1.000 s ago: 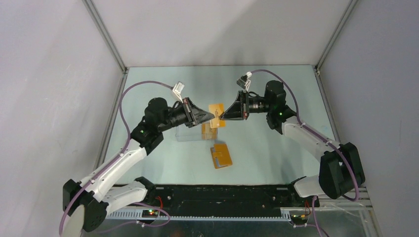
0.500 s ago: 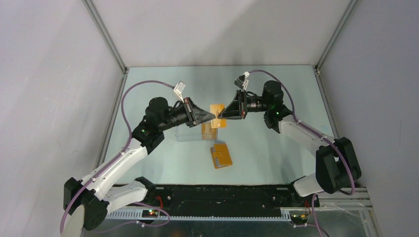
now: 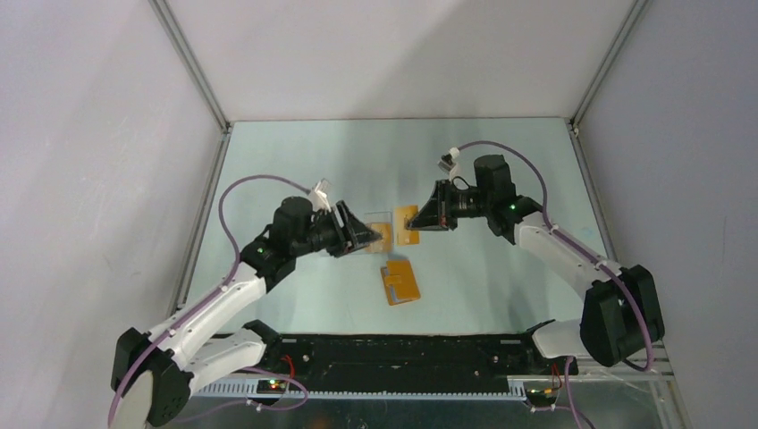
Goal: Put the credit cards into the card holder
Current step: Insert the credit card into the card holder.
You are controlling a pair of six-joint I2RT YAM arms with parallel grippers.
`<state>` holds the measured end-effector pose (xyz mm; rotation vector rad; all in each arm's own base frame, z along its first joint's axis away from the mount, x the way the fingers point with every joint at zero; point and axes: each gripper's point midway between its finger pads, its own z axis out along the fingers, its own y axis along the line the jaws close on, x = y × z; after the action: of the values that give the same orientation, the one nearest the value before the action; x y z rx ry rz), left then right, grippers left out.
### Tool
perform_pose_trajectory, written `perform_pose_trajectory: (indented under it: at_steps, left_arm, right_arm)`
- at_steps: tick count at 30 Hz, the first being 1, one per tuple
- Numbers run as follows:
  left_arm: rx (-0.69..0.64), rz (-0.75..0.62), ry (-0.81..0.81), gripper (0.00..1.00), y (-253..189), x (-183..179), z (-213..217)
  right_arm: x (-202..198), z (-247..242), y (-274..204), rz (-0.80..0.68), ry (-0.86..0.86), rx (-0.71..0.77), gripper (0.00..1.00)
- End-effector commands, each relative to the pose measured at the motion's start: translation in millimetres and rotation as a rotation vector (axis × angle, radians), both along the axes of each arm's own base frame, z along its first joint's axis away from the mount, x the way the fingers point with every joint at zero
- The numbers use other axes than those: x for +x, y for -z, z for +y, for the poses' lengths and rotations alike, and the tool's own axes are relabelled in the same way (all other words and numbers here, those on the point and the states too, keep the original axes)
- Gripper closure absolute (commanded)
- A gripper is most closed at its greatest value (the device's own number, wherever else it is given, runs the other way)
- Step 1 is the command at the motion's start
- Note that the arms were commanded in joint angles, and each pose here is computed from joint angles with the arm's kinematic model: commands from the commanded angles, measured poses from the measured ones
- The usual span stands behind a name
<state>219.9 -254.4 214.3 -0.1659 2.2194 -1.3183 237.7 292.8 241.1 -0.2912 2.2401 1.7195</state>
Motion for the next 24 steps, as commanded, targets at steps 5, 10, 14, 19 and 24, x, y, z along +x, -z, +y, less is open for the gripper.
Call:
perform_pose_trajectory:
  at_steps: [5,10,14,19,24]
  left_arm:
    - [0.161,0.259,-0.054,0.56,93.5,-37.0,11.6]
    - [0.279,0.336,-0.020,0.86,129.7,-43.8,-1.1]
    - [0.350,0.350,0.046,0.96,143.1,-46.7,-22.2]
    - [0.382,0.339,0.079,0.99,144.9,-41.7,-43.7]
    - [0.404,0.340,0.102,0.99,150.5,-39.5,-53.7]
  right_arm:
    - [-3.1,-52.8,67.2,0.041,0.165,-0.339,1.00]
    - [0.4,-63.5,74.1,0.062,0.194,-0.361,1.00]
    - [1.4,-67.0,74.8,0.070,0.201,-0.362,1.00]
    - [0.9,-71.9,75.8,0.076,0.209,-0.373,1.00]
    - [1.3,-75.7,76.1,0.079,0.215,-0.376,1.00]
